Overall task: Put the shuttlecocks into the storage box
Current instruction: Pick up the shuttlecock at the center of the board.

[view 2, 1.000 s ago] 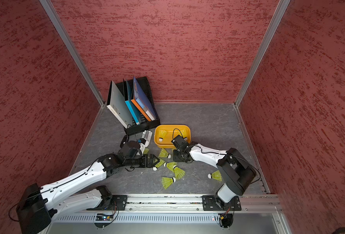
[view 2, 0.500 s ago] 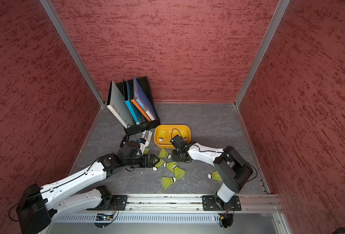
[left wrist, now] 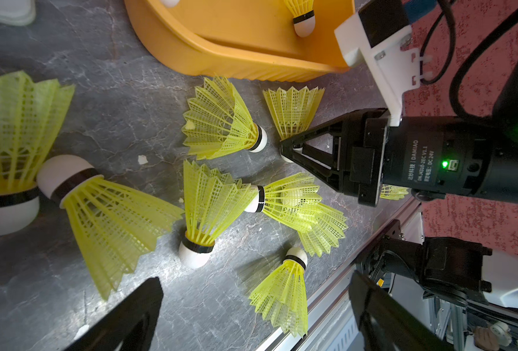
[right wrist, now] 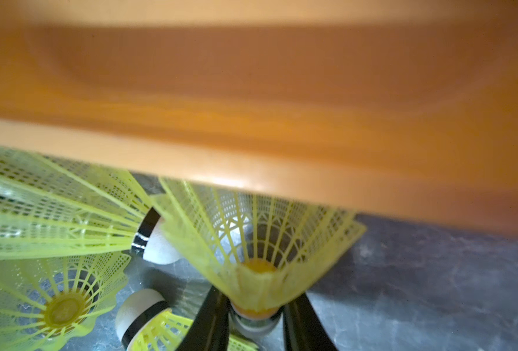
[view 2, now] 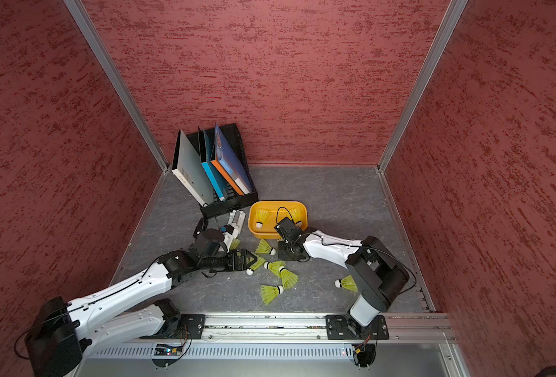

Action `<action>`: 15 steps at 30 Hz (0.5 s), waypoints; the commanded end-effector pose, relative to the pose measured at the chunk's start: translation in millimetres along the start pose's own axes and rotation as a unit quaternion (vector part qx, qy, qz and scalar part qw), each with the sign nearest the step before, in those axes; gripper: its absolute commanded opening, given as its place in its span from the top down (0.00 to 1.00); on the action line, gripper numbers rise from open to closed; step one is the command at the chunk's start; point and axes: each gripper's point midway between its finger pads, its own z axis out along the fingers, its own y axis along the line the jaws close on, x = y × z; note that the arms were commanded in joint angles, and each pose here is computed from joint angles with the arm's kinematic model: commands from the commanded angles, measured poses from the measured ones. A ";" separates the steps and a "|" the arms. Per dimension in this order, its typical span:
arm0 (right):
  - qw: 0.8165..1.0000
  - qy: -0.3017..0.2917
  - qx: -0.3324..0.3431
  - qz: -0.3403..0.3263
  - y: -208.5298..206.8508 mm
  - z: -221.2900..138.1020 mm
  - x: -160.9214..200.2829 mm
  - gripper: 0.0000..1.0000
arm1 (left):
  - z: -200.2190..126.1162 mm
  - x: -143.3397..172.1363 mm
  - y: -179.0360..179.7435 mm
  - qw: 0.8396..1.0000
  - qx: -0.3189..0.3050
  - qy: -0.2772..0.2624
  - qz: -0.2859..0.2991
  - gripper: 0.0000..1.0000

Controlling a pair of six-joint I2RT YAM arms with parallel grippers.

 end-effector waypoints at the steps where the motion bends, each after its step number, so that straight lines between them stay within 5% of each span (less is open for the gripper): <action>1: 1.000 -0.013 0.006 -0.006 -2.2 -12.0 0.3 0.80 | -1.5 -5.0 -10.0 0.999 0.031 -0.009 -0.002 0.00; 15: 1.000 0.000 -0.015 -0.005 -4.3 -38.9 17.6 0.81 | 3.1 -2.2 -8.2 0.999 0.044 0.003 -0.009 0.00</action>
